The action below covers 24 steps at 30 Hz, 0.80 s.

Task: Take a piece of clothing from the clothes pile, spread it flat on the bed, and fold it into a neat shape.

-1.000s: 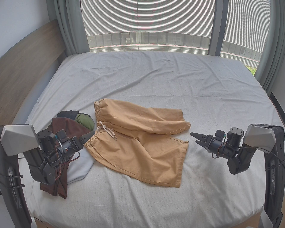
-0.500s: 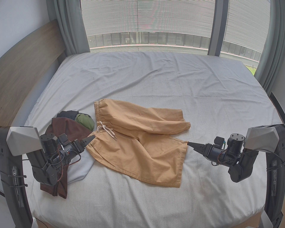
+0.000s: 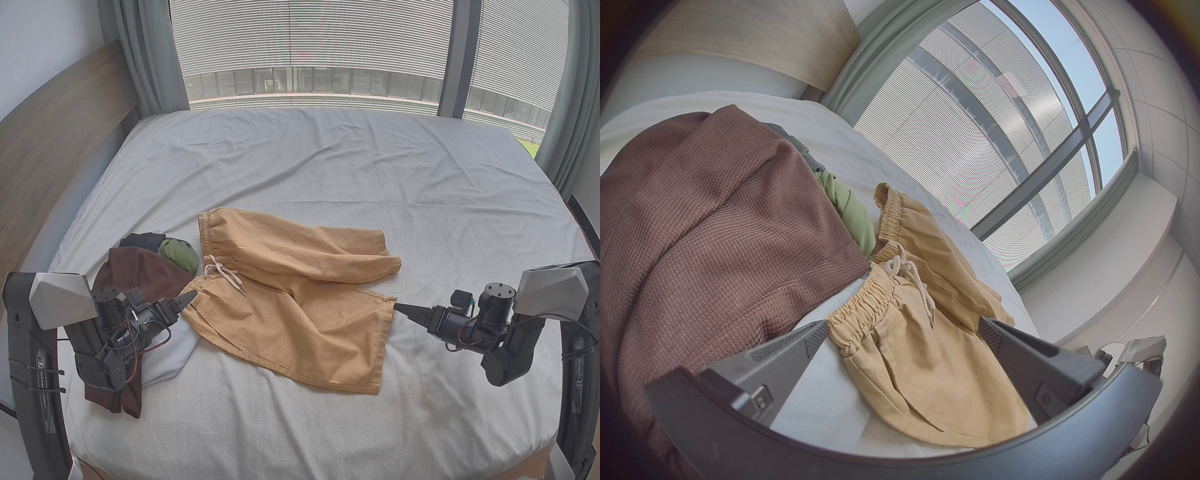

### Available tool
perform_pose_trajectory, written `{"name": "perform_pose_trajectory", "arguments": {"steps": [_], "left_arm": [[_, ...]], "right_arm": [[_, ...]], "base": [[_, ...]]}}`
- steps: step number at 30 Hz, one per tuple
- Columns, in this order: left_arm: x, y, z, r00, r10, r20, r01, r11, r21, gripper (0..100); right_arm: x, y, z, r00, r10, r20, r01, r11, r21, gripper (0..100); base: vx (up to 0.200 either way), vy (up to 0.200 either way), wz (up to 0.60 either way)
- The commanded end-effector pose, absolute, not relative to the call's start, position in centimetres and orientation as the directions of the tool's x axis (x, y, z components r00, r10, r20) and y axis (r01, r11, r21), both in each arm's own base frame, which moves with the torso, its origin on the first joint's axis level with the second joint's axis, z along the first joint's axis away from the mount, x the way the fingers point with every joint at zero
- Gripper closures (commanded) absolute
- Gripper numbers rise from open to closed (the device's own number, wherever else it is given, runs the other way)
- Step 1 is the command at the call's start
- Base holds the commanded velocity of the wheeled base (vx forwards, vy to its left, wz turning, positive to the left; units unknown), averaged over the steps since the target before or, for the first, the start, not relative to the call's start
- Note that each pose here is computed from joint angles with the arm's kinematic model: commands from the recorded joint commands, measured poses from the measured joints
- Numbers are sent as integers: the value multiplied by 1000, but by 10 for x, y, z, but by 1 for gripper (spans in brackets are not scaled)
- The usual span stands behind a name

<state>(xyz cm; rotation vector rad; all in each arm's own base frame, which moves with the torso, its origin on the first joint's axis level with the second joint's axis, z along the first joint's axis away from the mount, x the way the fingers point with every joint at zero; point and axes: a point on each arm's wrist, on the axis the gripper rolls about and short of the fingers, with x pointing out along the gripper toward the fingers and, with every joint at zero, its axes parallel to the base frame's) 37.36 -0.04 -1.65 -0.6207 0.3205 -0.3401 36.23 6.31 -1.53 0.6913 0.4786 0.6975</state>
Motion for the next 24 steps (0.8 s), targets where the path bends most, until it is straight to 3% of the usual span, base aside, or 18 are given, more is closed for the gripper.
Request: {"name": "perform_pose_trajectory", "arguments": {"steps": [1, 24], "left_arm": [[375, 1, -19, 897, -397, -193, 206, 763, -613, 0], [396, -1, -24, 897, -404, -179, 221, 761, -610, 0]], "right_arm": [[362, 65, -16, 672, 721, -172, -419, 561, 713, 0], [358, 67, -18, 666, 722, -187, -420, 570, 707, 0]], "base": [[0, 0, 0], [0, 0, 0]]}}
